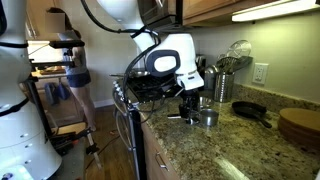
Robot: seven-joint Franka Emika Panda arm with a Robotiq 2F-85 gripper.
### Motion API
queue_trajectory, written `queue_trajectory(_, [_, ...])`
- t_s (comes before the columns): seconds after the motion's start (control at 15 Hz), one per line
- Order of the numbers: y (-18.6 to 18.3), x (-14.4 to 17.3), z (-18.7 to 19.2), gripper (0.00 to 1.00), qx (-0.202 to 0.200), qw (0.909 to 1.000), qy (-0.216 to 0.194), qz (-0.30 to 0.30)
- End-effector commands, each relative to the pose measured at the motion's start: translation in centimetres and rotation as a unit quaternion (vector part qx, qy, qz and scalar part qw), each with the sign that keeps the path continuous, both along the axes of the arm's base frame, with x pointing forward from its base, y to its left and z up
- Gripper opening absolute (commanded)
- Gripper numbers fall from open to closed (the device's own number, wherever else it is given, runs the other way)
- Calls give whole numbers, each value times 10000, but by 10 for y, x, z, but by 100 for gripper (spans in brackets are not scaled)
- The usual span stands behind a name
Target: Stack the pots set on the counter
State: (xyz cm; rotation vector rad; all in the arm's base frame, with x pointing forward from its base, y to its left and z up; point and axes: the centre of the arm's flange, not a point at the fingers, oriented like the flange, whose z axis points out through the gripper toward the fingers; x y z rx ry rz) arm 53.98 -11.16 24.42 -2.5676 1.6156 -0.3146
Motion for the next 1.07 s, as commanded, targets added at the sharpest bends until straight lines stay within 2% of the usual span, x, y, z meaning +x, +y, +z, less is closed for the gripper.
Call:
queue_trajectory(0.0, [11,-8,46,55,-180,9996,-191,118])
queue_trajectory(0.4, [22,24,79,55,-509,9960,-522,511])
queue_trajectory(0.8, [25,64,89,55,-718,9921,-735,717])
queue_trajectory(1.0, [19,74,81,55,-743,9921,-732,691])
